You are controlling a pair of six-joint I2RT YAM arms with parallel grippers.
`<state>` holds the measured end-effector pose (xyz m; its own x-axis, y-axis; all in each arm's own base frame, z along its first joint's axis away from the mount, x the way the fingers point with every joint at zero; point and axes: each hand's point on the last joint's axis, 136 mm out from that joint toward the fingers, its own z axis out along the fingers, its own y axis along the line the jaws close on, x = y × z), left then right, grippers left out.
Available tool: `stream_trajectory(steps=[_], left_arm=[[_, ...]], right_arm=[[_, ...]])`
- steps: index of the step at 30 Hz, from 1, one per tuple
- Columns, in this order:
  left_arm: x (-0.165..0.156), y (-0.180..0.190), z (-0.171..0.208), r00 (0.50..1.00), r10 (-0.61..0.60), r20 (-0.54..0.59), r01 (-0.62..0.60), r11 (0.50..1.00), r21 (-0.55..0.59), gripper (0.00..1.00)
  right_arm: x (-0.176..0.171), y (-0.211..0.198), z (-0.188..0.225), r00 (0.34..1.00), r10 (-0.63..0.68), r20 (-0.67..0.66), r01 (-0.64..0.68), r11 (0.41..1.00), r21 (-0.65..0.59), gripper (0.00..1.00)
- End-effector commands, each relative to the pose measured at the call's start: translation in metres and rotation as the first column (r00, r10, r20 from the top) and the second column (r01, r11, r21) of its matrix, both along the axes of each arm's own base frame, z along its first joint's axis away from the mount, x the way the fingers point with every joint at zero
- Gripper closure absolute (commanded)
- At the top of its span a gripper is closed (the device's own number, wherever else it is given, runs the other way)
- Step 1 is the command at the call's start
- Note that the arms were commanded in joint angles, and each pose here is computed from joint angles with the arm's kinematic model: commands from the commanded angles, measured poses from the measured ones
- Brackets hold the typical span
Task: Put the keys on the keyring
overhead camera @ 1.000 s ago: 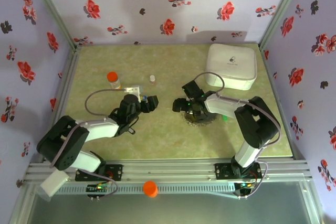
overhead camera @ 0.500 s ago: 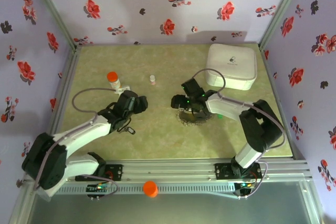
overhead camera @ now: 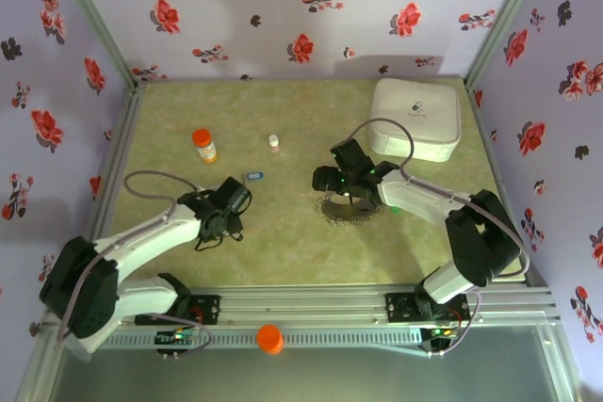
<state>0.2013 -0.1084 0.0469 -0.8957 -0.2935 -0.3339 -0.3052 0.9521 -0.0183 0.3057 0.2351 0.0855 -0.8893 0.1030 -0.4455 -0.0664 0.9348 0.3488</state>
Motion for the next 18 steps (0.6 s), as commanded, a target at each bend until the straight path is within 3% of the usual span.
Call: stream_trajectory(steps=[1,18], left_arm=[[-0.003,-0.01,0.004,0.997,-0.058,-0.056,0.057,0.998,-0.009,0.5],[0.013,-0.008,-0.017,0.993,-0.104,-0.059,0.107,0.993,0.05,0.76]], right_arm=[[-0.005,-0.006,0.005,1.0,0.005,0.015,-0.005,1.0,-0.013,0.16],[-0.011,-0.006,0.004,1.0,-0.003,0.003,0.003,1.0,0.016,0.16]])
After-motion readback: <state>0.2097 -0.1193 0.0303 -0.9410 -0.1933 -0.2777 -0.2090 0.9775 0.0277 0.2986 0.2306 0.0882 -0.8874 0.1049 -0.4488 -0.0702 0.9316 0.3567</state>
